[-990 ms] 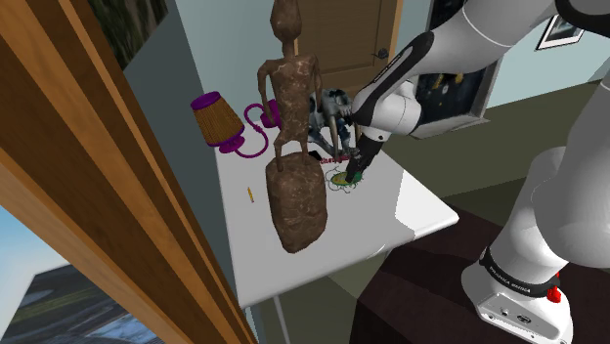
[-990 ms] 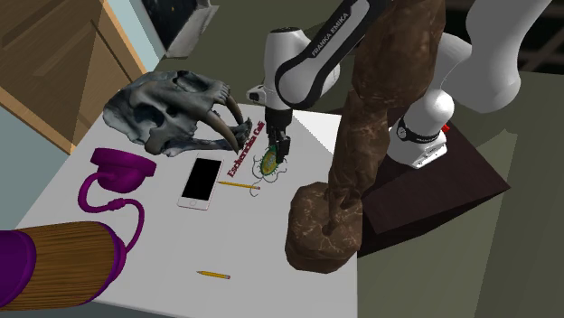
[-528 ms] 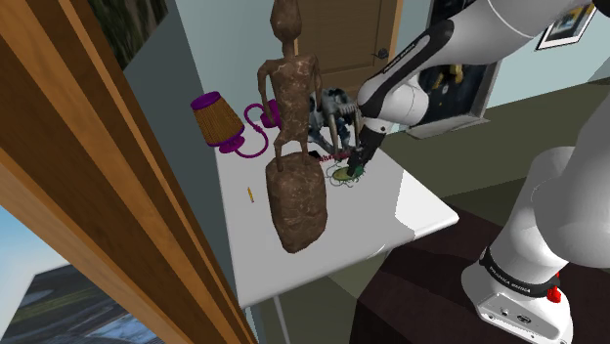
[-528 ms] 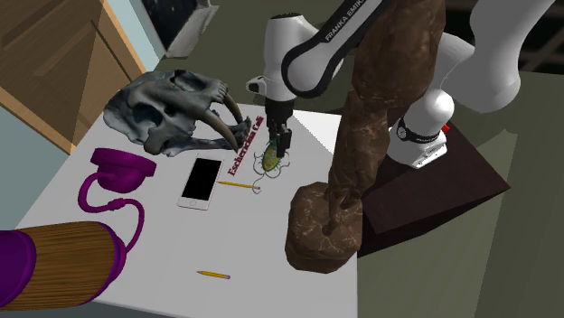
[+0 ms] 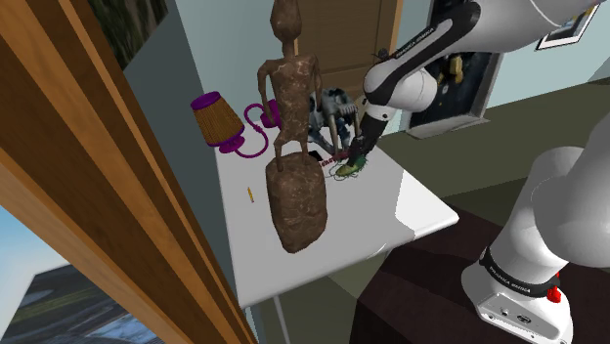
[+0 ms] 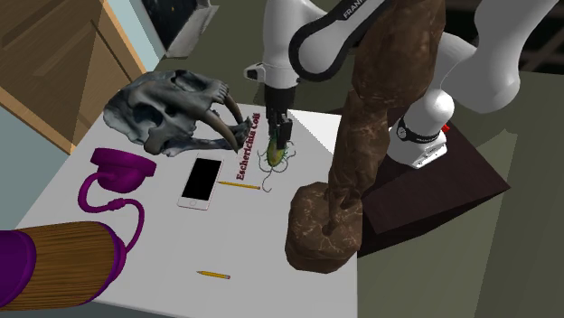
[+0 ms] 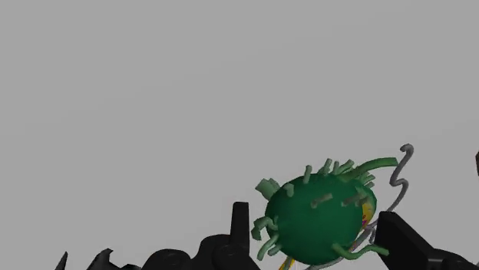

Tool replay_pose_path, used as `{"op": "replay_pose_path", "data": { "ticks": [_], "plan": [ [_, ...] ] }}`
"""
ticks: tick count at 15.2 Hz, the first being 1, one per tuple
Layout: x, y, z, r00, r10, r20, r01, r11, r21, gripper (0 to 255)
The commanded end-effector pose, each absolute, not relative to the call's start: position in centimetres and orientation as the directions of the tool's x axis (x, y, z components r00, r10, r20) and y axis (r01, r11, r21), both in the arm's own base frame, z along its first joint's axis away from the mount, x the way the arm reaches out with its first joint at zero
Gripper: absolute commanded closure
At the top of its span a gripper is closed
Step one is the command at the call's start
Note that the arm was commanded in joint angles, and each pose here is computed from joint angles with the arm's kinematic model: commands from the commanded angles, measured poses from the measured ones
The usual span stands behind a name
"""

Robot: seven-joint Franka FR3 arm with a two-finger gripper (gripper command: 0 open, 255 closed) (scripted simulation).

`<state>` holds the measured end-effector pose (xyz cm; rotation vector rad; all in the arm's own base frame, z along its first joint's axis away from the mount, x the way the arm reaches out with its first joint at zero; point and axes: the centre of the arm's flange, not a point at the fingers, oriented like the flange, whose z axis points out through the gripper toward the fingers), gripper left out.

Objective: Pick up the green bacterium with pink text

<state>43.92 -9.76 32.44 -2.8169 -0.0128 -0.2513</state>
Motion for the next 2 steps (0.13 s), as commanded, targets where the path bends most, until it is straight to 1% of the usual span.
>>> {"op": "replay_pose_path", "data": {
  "ticks": [1, 2],
  "plan": [
    [44.06, -9.87, 33.32, 0.984, -0.018, 0.179, 0.038, -0.952, -0.304, 255],
    [44.06, -9.87, 33.32, 0.984, -0.018, 0.179, 0.038, -0.952, -0.304, 255]
  ]
}}
